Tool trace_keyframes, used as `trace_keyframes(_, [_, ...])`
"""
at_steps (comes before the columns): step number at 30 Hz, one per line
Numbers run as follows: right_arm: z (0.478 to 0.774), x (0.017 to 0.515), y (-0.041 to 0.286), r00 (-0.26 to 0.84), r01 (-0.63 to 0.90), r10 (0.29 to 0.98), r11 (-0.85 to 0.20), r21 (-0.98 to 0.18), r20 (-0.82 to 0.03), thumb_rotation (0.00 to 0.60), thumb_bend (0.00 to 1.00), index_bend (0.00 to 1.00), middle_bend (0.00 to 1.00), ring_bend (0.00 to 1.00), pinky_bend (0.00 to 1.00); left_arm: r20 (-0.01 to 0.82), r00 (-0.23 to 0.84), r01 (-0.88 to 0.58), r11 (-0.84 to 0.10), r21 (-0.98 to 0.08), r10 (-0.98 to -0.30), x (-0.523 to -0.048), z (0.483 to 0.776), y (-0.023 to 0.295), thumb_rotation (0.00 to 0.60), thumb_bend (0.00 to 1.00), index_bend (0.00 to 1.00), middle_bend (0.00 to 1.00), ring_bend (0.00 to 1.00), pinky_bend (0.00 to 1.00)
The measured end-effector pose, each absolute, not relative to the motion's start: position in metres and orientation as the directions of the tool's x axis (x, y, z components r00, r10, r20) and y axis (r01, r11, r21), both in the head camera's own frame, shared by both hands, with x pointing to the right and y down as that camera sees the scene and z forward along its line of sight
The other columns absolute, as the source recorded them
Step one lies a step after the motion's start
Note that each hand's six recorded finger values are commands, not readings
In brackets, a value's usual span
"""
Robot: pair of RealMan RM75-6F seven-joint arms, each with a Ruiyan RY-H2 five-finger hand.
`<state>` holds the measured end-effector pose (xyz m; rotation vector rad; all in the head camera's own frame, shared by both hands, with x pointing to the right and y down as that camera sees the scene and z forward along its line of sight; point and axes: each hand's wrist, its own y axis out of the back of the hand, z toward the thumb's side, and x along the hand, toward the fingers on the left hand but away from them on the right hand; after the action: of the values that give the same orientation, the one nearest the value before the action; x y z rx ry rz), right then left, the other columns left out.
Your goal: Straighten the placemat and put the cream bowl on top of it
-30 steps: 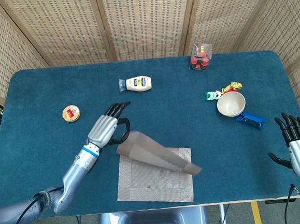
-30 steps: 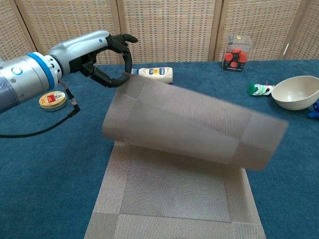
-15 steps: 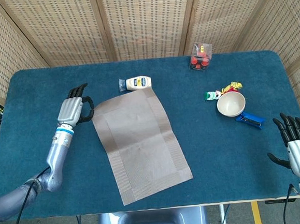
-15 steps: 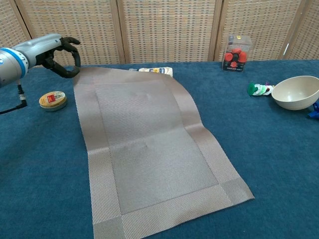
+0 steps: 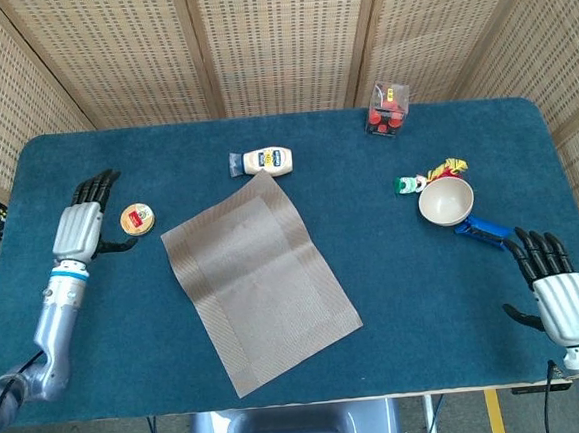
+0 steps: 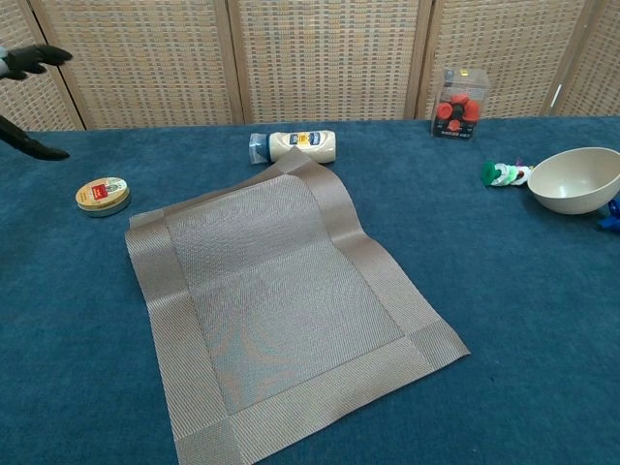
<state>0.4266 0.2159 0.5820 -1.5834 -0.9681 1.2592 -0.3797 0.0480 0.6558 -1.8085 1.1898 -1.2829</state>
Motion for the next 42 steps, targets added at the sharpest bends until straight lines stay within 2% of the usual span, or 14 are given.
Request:
trace_keyframes(8, [0.608,0.393,0.205,0.391,0.022,0.832,-0.436,-0.9,-0.394,0.6,0.0,0.18,0.0,0.0,0.0,0.391,0.085,-0.289,-0.398,-0.871,-0.916,-0.415,0.602,0.096,0.6,0.0,0.0,0.0,0.0,0.0])
trace_keyframes(12, [0.624,0.371,0.198,0.479,0.0,0.759,-0.503,-0.864,-0.441,0.6,0.0,0.21,0.0,0.0,0.0,0.402,0.026,-0.25,-0.395,-0.884,-0.915,-0.43,0.571,0.131,0.6,0.0,0.0,0.0,0.0,0.0])
trace_keyframes(16, [0.635,0.345,0.19,0.551,0.007,0.701,-0.546,-0.838,-0.452,0.6,0.0,0.23,0.0,0.0,0.0,0.44,-0.029,-0.208,-0.426,-0.881,-0.897,-0.442,0.552,0.162,0.6,0.0,0.0,0.0,0.0,0.0])
trace_keyframes(24, [0.66,0.294,0.178,0.631,-0.07,0.613,-0.566,-0.822,-0.476,0.6,0.0,0.24,0.0,0.0,0.0,0.484,-0.029,-0.081,-0.48,-0.873,-0.875,-0.439,0.547,0.18,0.6,0.0,0.0,0.0,0.0,0.0])
trace_keyframes(32, [0.684,0.249,0.189,0.686,-0.152,0.51,-0.597,-0.787,-0.519,0.6,0.0,0.24,0.0,0.0,0.0,0.492,-0.007,-0.074,-0.49,-0.869,-0.871,-0.431,0.552,0.185,0.6,0.0,0.0,0.0,0.0,0.0])
trace_keyframes(42, [0.703,0.213,0.204,0.7,-0.175,0.472,-0.615,-0.769,-0.536,0.6,0.0,0.24,0.0,0.0,0.0,0.493,-0.004,-0.098,-0.49,-0.866,-0.87,-0.433,0.551,0.184,0.6,0.0,0.0,0.0,0.0,0.0])
